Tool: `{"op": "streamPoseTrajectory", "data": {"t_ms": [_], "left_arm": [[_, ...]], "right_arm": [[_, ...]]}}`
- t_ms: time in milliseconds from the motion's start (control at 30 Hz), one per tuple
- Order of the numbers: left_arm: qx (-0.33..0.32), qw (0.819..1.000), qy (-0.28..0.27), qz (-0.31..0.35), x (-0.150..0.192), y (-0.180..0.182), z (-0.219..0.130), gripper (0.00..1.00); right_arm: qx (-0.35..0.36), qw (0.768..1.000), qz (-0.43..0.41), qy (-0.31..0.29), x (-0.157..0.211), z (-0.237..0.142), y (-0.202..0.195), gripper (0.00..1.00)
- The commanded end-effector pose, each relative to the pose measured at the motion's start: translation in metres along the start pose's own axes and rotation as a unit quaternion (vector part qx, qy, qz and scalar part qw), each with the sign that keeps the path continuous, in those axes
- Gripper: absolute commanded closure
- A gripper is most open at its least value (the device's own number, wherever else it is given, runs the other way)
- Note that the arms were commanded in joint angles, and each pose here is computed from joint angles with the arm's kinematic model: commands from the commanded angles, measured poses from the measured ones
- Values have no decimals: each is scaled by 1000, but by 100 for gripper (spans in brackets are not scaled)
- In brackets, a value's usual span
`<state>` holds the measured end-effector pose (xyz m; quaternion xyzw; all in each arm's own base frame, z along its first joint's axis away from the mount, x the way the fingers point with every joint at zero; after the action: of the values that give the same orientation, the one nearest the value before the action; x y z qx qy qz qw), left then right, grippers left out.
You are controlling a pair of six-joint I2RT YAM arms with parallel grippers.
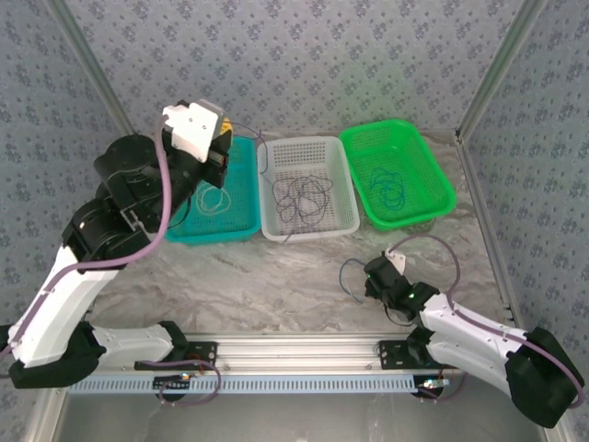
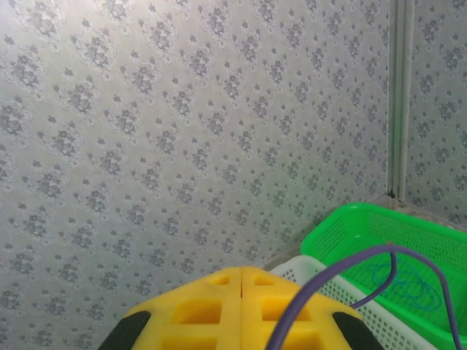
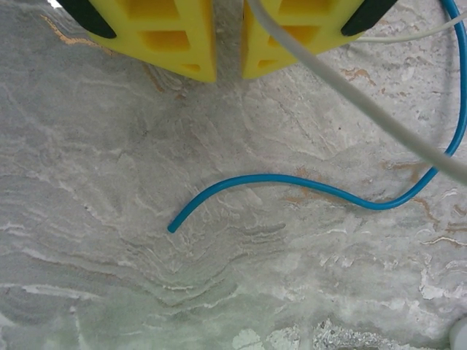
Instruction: Untangle the cables
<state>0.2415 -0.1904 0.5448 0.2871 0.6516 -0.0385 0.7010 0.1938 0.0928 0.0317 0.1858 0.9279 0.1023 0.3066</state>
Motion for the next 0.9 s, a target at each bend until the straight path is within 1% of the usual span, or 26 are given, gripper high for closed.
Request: {"op": "streamPoseTrajectory", "data": {"t_ms": [0,100,300,600,733,867], "left_arm": [[33,999,-4,-22,2,-15,22,98],[51,998,3,-39,9,-22,42,98],[72,996,10,-47,19,-33,75,98],[70,994,25,-77,39,-22,105,98],[72,993,41,-84,54,-24,120,98],[73,991,68,-87,79,-33,139,98]], "right_arm": [[-11,1000,-5,-1,-6,-3,9,81],[-15,1000,-7,0,-6,-4,11,81],[-24,1000,-9,1,-6,-4,15,81],[-25,1000,-8,2,-7,-3,16,81],[-22,1000,-11,2,-7,-3,17,81],[-21,1000,-13,3,-8,-3,18,81]]}}
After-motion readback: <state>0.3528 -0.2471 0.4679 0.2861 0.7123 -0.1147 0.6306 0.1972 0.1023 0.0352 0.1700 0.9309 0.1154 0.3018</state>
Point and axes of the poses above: each hand's point on the last joint's axis, 136 mm out from that joint toward the fingers, its own z axis out along the fingers, its own y axis along the line the jaws close on, x = y × z, the point moved 1 cm from there along -z, back along the fingers, and after that the axes turned 10 degrees about z, right-handed, at the moved point
